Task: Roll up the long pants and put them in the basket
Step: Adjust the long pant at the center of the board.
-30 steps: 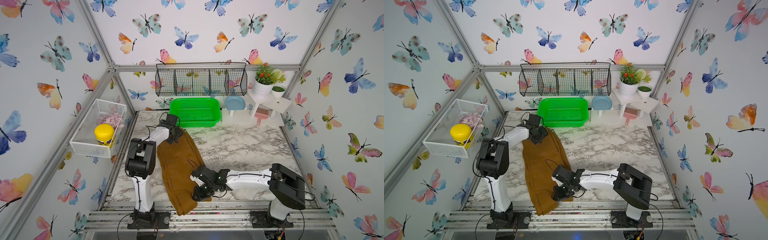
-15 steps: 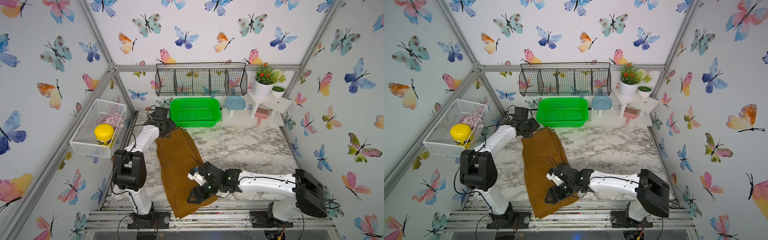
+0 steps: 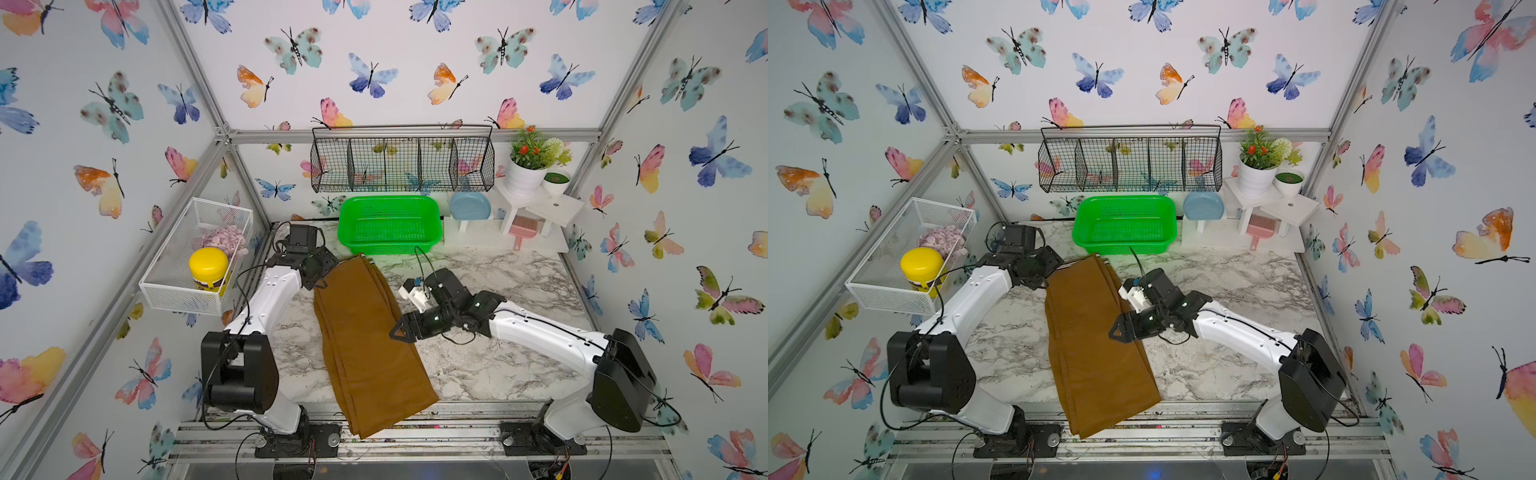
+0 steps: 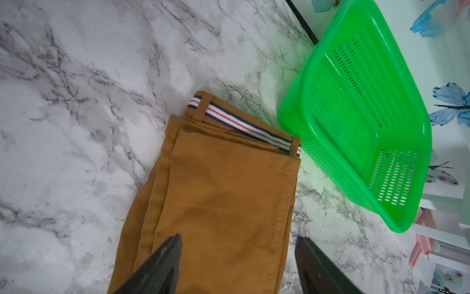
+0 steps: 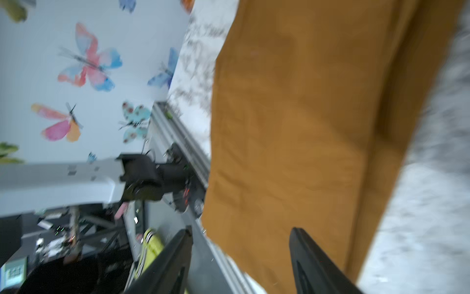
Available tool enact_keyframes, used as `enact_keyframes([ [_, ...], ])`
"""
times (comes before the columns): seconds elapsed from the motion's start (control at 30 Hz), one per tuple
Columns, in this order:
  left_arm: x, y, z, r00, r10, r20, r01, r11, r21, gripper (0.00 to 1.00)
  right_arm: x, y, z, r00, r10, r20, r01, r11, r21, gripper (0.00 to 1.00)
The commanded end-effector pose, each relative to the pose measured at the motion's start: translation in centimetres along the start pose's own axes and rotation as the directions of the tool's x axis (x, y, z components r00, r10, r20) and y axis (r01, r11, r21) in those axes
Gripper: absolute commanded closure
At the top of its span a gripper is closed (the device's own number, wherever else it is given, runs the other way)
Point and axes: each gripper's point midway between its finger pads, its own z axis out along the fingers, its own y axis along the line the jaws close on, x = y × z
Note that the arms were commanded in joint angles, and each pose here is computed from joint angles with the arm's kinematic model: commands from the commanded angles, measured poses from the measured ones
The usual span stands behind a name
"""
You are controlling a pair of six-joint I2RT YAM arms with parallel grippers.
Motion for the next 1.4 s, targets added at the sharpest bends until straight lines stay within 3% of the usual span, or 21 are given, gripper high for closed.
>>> enact_keyframes([
  [0.0,1.3,1.4,-2.7,0.999,-0.042,0.019,0.041,0.999,0.025,0.24,-2.6,-3.2,1.3,0.995,-0.098,-0.028,0.100,0.993,0.064,0.34],
  [0.1,2.4,2.5,-3.6,0.997,-0.071,0.033,0.069,0.997,0.046,0.22,-5.6,-6.4,4.1,0.992,-0.128,-0.024,0.130,0.984,0.120,0.34],
  [0.23,3.4,3.4,-4.0,0.996,-0.080,0.026,0.078,0.996,0.050,0.19,-7.6,-9.9,8.7,0.984,-0.142,-0.107,0.159,0.973,0.167,0.36],
  [0.33,4.2,4.0,-3.9,0.998,-0.069,0.007,0.069,0.997,0.035,0.19,-10.2,-12.3,10.0,0.988,-0.137,-0.066,0.147,0.969,0.199,0.36],
  [0.5,5.9,5.6,-2.8,0.996,-0.082,-0.034,0.082,0.997,0.003,0.19,-13.7,-14.4,11.5,0.997,-0.070,0.036,0.065,0.990,0.126,0.36],
  [0.93,6.2,6.1,-2.5,0.996,-0.076,-0.042,0.075,0.997,-0.013,0.19,-14.9,-13.1,14.9,0.999,-0.019,0.027,0.021,0.997,-0.075,0.36],
  [1.13,6.3,6.3,-2.2,0.996,-0.070,-0.047,0.069,0.997,-0.030,0.19,-14.9,-10.5,15.0,0.999,-0.026,0.037,0.034,0.969,-0.245,0.36],
  [1.37,6.3,6.4,-2.1,0.996,-0.070,-0.047,0.069,0.997,-0.036,0.20,-15.1,-9.3,14.3,0.998,-0.031,0.053,0.046,0.957,-0.287,0.36],
])
